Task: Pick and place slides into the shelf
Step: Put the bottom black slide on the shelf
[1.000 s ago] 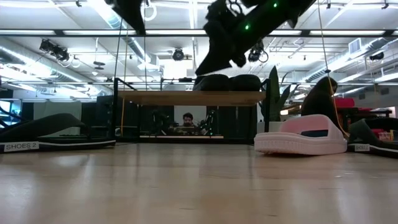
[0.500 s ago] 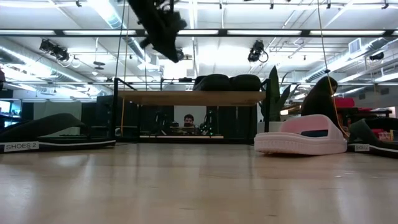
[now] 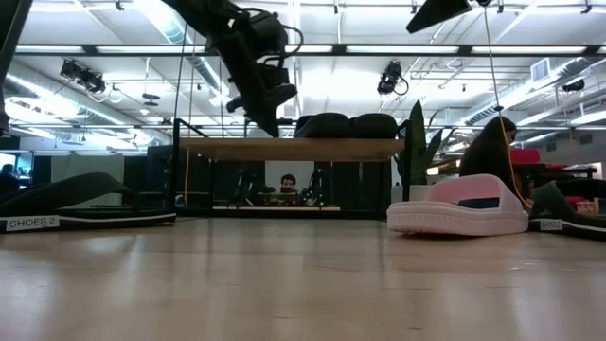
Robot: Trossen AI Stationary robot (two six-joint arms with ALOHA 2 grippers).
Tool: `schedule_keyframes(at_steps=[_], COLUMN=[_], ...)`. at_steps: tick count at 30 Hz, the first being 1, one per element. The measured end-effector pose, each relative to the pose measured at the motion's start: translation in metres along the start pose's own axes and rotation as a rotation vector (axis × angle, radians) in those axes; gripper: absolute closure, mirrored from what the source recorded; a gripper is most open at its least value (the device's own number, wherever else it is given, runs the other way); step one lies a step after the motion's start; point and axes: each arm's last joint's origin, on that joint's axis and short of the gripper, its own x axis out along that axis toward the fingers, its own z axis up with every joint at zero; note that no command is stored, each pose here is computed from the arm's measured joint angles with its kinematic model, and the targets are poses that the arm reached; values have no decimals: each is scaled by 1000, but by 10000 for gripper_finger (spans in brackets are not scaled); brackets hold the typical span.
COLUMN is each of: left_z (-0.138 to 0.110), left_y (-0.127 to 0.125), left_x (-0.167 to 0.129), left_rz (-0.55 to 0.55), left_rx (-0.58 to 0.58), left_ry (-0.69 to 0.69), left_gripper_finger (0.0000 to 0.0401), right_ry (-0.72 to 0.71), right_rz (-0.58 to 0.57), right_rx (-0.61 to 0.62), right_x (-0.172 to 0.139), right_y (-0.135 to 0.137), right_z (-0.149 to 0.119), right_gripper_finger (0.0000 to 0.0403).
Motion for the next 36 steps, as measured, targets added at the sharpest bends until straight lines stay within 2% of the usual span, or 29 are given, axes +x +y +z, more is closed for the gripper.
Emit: schedule_keyframes(at_steps=[3, 9, 18, 27, 36], left_z=[2, -1, 7, 9, 11], left_y=[-2, -2, -4, -4, -4], left_x=[4, 17, 17, 18, 17], left_rz=[-31, -24, -53, -102, -107], left_rx=[-6, -2, -19, -30, -11], left_ry=[-22, 4, -76, -95, -121], left_gripper_finger=[396, 398, 397, 396, 392], right_ry=[0, 3, -11, -13, -17], right_rz=[1, 22, 70, 65, 57], right_rx=[34, 82, 66, 58, 22], right_x=[0, -5, -16, -15, -15], right_y=[0, 4, 11, 10, 10], right_z=[0, -2, -5, -5, -5], right_gripper_finger=[400, 400, 400, 398, 397])
